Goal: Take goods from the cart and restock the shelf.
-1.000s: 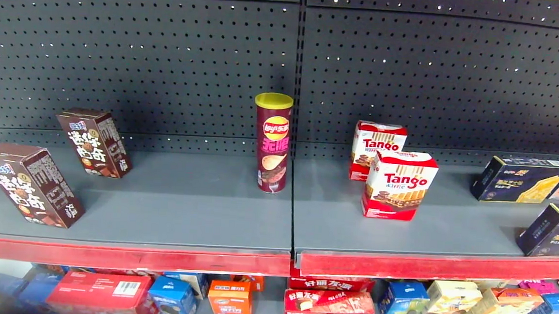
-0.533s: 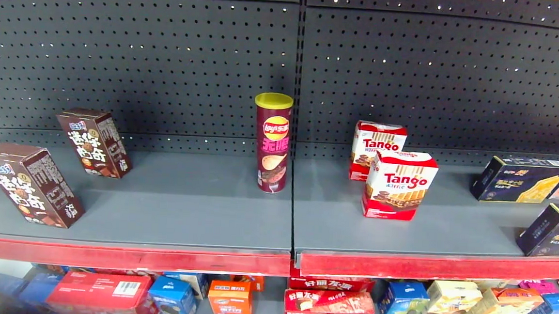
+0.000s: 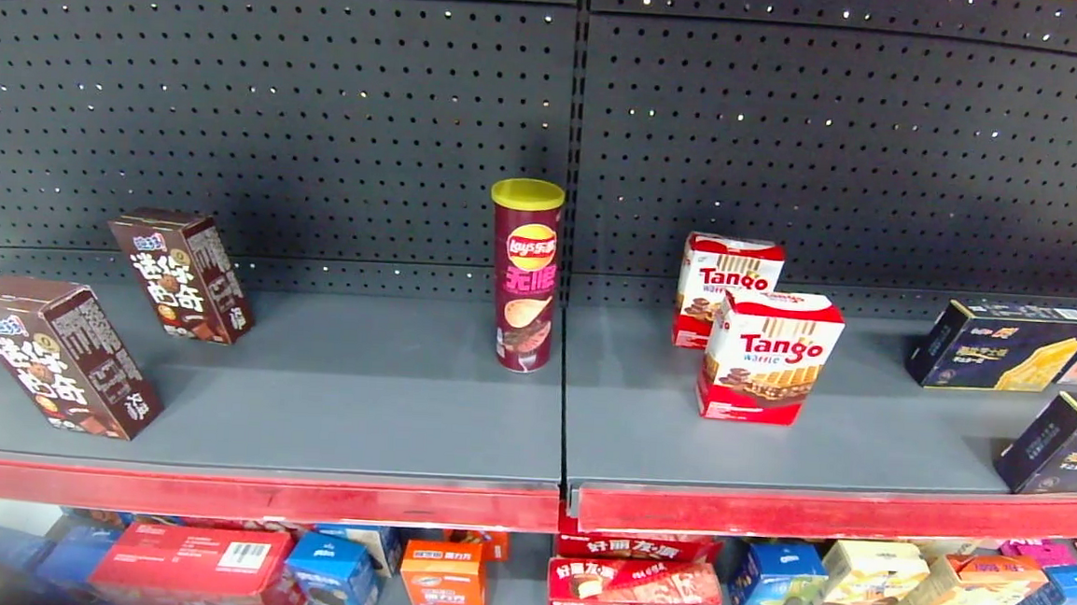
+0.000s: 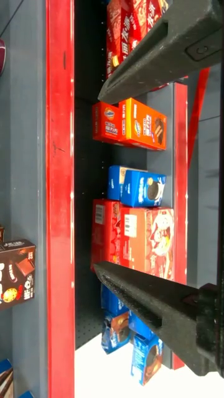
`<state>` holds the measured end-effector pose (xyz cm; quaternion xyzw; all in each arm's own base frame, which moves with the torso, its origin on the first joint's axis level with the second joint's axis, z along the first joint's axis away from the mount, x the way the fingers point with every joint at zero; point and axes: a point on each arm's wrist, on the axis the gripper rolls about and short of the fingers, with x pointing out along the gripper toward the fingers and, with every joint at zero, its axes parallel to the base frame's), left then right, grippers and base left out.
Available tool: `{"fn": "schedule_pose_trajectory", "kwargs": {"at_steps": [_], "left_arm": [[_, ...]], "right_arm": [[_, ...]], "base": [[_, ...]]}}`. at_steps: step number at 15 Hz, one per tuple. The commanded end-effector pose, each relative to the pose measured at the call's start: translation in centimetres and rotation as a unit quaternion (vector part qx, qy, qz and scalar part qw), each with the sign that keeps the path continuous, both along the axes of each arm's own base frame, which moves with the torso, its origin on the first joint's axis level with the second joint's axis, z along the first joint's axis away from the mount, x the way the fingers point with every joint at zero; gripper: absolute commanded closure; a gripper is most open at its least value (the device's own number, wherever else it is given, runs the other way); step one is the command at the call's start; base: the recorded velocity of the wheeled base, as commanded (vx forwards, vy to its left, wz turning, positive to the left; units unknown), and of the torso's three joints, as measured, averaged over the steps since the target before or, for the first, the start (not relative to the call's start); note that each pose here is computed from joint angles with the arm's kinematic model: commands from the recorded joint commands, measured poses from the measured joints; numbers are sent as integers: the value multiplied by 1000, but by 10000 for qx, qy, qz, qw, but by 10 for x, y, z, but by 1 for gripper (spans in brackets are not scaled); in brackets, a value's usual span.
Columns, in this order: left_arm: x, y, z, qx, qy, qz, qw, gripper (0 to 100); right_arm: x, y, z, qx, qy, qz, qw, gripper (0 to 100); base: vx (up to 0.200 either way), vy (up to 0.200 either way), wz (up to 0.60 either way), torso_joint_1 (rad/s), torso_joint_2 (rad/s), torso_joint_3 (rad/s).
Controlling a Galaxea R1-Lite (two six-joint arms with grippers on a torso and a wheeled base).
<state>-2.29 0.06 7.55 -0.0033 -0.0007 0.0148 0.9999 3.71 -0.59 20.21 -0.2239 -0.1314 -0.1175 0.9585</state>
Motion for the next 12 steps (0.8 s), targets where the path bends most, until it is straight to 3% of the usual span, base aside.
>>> {"fn": "schedule_pose_trajectory", "kwargs": {"at_steps": [1,12], "left_arm": [[0,0,0,-5,6,6,10000,0],[0,0,0,-5,6,6,10000,0]], "right_arm": [[0,0,0,-3,0,-7,10000,100],[-2,0,0,-38,-40,-9,10000,100]], "base": [[0,0,0,0,0,0],[0,0,55,0,0,0]]}}
